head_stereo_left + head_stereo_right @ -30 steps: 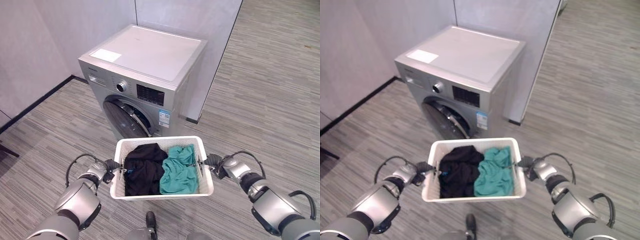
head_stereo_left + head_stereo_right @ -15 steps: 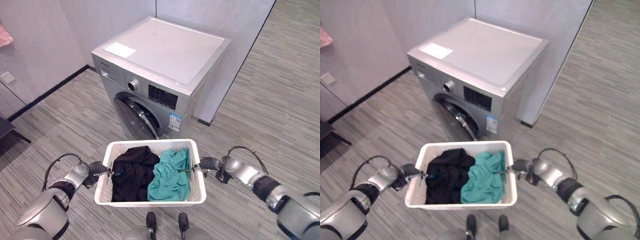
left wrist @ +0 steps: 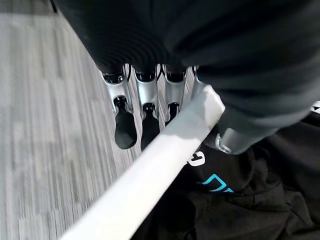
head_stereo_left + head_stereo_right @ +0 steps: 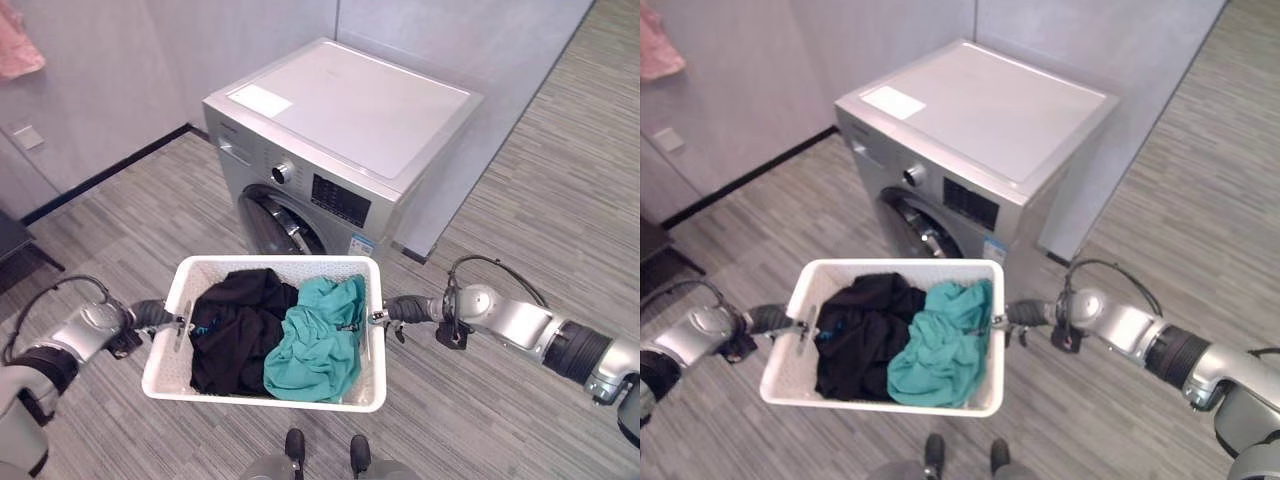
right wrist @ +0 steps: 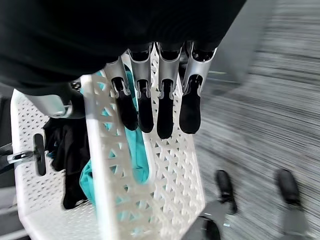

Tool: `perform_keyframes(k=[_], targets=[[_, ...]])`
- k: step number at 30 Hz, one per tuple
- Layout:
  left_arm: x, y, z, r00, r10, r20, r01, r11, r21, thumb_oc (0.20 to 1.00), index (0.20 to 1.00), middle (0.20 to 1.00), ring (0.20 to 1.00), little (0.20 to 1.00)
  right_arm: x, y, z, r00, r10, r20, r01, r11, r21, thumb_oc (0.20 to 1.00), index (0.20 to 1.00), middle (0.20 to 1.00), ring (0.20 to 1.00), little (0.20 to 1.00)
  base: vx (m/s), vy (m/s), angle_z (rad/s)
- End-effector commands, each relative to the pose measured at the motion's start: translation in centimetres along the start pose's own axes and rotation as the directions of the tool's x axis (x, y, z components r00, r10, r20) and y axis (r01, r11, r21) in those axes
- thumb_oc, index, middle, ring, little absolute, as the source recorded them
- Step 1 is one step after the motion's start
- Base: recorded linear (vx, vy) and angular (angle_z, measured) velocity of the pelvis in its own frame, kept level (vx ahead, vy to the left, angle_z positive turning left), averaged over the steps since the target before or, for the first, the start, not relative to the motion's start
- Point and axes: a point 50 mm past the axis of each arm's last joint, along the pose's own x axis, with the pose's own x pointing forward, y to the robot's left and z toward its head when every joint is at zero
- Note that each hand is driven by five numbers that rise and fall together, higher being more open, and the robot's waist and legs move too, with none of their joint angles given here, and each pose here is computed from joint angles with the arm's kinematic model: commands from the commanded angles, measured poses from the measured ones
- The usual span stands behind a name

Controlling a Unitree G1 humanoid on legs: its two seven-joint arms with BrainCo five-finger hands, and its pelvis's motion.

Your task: Grab the laundry basket,head to the washer,open it,put in the laundry and shut it.

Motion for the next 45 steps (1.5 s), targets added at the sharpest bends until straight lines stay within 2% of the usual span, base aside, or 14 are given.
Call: perform_keyframes(k=[1, 3, 6, 8, 11, 17, 25, 27, 29, 33, 37, 41, 42, 45], targets=[[-0.4, 1.1, 5.2, 0.986, -0.052, 0.159, 0.034, 0.993, 0.110, 0.200, 0.200, 0.200, 0.200, 0.200, -1.2, -2.2, 7.6, 0.957, -0.005, 0.290, 0.049, 0.988, -0.145, 0.200, 0.200, 0.200, 0.200, 0.200, 0.01, -0.017, 0.37], [-1.3, 2.9, 6.2, 0.986, -0.016, 0.166, -0.005, 0.993, 0.122, 0.200, 0.200, 0.200, 0.200, 0.200, -1.3, -3.7, 8.0, 0.961, -0.060, 0.268, 0.105, 0.982, -0.155, 0.200, 0.200, 0.200, 0.200, 0.200, 0.02, -0.035, 0.43], [-1.8, 3.9, 6.8, 0.984, 0.011, 0.178, -0.029, 0.995, 0.099, 0.200, 0.200, 0.200, 0.200, 0.200, -1.6, -4.8, 8.5, 0.959, -0.103, 0.263, 0.149, 0.976, -0.161, 0.200, 0.200, 0.200, 0.200, 0.200, 0.03, -0.030, 0.44], [-2.3, 5.0, 7.9, 0.976, 0.039, 0.212, -0.052, 0.997, 0.059, 0.200, 0.200, 0.200, 0.200, 0.200, -2.4, -6.9, 9.4, 0.944, -0.197, 0.264, 0.244, 0.957, -0.158, 0.200, 0.200, 0.200, 0.200, 0.200, 0.05, -0.032, 0.42], [-2.7, 5.6, 9.4, 0.966, 0.048, 0.254, -0.064, 0.997, 0.053, 0.200, 0.200, 0.200, 0.200, 0.200, -3.0, -8.3, 10.4, 0.926, -0.260, 0.274, 0.310, 0.938, -0.156, 0.200, 0.200, 0.200, 0.200, 0.200, 0.04, -0.009, 0.16], [-4.2, 6.1, 13.7, 0.917, 0.039, 0.397, -0.059, 0.998, 0.038, 0.200, 0.200, 0.200, 0.200, 0.200, -5.2, -10.6, 12.8, 0.888, -0.348, 0.301, 0.410, 0.895, -0.173, 0.200, 0.200, 0.200, 0.200, 0.200, 0.06, 0.017, -0.02], [-5.4, 6.5, 17.2, 0.813, 0.083, 0.577, -0.020, 0.993, -0.114, 0.200, 0.200, 0.200, 0.200, 0.200, -10.5, -13.5, 14.4, 0.797, -0.494, 0.347, 0.561, 0.818, -0.124, 0.200, 0.200, 0.200, 0.200, 0.200, 0.09, 0.087, -0.10], [-5.5, 6.6, 17.2, 0.812, 0.078, 0.579, -0.014, 0.993, -0.115, 0.200, 0.200, 0.200, 0.200, 0.200, -11.2, -13.9, 14.2, 0.784, -0.518, 0.343, 0.581, 0.807, -0.110, 0.200, 0.200, 0.200, 0.200, 0.200, 0.06, 0.064, -0.13], [-6.2, 5.7, 18.4, 0.779, 0.011, 0.627, 0.031, 0.998, -0.057, 0.200, 0.200, 0.200, 0.200, 0.200, -12.7, -14.6, 14.5, 0.760, -0.551, 0.346, 0.616, 0.780, -0.110, 0.200, 0.200, 0.200, 0.200, 0.200, 0.08, 0.097, -0.10], [-7.1, 6.3, 19.2, 0.777, 0.013, 0.629, -0.003, 1.000, -0.017, 0.200, 0.200, 0.200, 0.200, 0.200, -15.2, -16.2, 15.2, 0.696, -0.635, 0.335, 0.694, 0.714, -0.089, 0.200, 0.200, 0.200, 0.200, 0.200, 0.10, 0.094, -0.21], [-8.5, 7.7, 20.7, 0.751, 0.061, 0.657, -0.064, 0.998, -0.020, 0.200, 0.200, 0.200, 0.200, 0.200, -16.9, -17.2, 15.9, 0.650, -0.689, 0.320, 0.741, 0.668, -0.065, 0.200, 0.200, 0.200, 0.200, 0.200, 0.07, 0.056, -0.08], [-9.1, 9.3, 21.7, 0.707, 0.162, 0.689, -0.107, 0.987, -0.123, 0.200, 0.200, 0.200, 0.200, 0.200, -17.6, -18.1, 15.6, 0.610, -0.736, 0.292, 0.774, 0.633, -0.022, 0.200, 0.200, 0.200, 0.200, 0.200, 0.06, 0.061, -0.08], [-9.3, 9.4, 22.5, 0.675, 0.187, 0.714, -0.106, 0.982, -0.157, 0.200, 0.200, 0.200, 0.200, 0.200, -17.4, -18.2, 15.8, 0.602, -0.745, 0.287, 0.781, 0.625, -0.016, 0.200, 0.200, 0.200, 0.200, 0.200, 0.04, 0.072, -0.07], [-9.2, 9.4, 23.3, 0.657, 0.202, 0.727, -0.106, 0.979, -0.176, 0.200, 0.200, 0.200, 0.200, 0.200, -17.2, -18.4, 15.6, 0.595, -0.756, 0.271, 0.787, 0.617, -0.007, 0.200, 0.200, 0.200, 0.200, 0.200, 0.03, 0.100, -0.02]])
